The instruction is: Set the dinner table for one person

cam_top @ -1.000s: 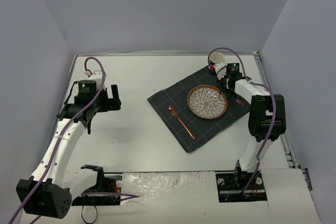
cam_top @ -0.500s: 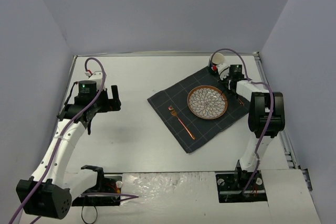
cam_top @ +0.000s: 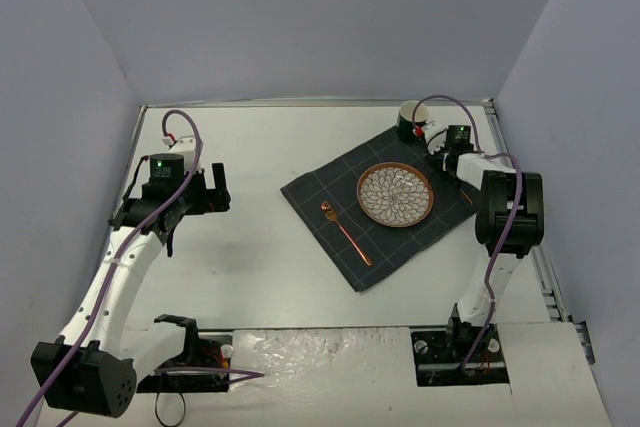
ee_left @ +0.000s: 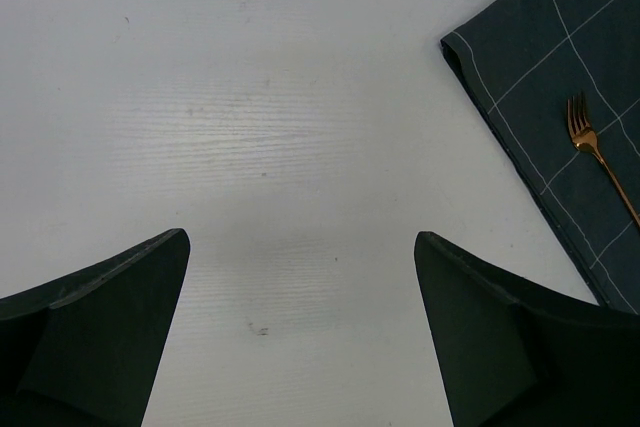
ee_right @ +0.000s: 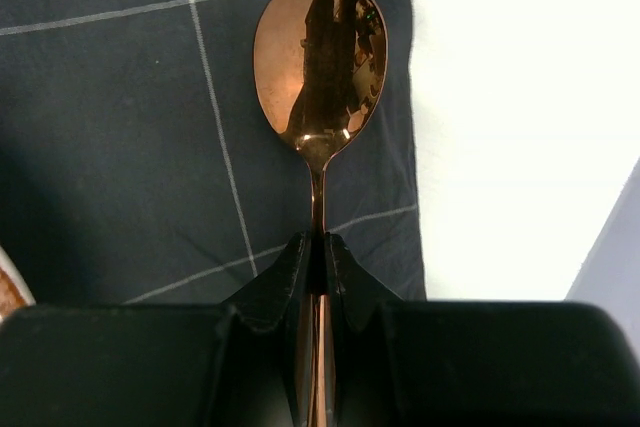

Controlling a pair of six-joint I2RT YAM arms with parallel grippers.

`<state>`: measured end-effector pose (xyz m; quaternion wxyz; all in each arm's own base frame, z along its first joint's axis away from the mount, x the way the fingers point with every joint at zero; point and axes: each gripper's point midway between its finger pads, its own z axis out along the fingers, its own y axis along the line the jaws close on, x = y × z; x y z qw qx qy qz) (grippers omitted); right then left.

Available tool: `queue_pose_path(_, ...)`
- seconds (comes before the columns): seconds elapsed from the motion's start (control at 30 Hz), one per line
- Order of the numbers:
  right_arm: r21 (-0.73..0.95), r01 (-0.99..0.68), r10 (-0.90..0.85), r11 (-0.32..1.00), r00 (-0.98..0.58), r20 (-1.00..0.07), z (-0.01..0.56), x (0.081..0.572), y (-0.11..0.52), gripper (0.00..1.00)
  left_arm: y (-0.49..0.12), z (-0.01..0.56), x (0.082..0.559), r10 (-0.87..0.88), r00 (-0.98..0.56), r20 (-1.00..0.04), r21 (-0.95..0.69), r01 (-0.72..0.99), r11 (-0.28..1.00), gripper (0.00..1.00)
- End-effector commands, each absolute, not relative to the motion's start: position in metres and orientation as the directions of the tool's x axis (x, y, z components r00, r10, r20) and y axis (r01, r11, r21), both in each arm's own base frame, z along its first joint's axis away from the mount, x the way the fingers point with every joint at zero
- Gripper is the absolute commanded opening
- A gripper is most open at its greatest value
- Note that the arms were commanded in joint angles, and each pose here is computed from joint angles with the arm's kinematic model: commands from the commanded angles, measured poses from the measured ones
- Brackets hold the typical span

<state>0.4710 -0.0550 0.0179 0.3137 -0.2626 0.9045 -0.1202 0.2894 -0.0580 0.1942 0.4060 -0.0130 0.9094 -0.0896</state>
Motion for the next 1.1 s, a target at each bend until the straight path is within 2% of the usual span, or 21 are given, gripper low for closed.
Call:
queue_pose_path(0.0, -0.412, -0.393, -0.569, 0.822, -0.604, -0.559, 0.037, 0.494, -0.051, 0.05, -0.054, 0.207, 0.295, -0.087, -0.627, -0.774, -0.156, 0.056, 0.986, 0.93)
queue_pose_path(0.8, -0.419, -0.406, -0.583, 0.812, -0.538, -0.609, 0.058, 0.511, -0.04, 0.07, -0.053, 0.204, 0.296, -0.093, -0.631, -0.77, -0.16, 0.05, 0.986, 0.93)
queue_pose_path(1.07, -0.403, -0.431, -0.589, 0.807, -0.544, -0.597, 0.044, 0.51, -0.037, 0.13, -0.052, 0.204, 0.297, -0.094, -0.633, -0.769, -0.16, 0.048, 0.986, 0.93)
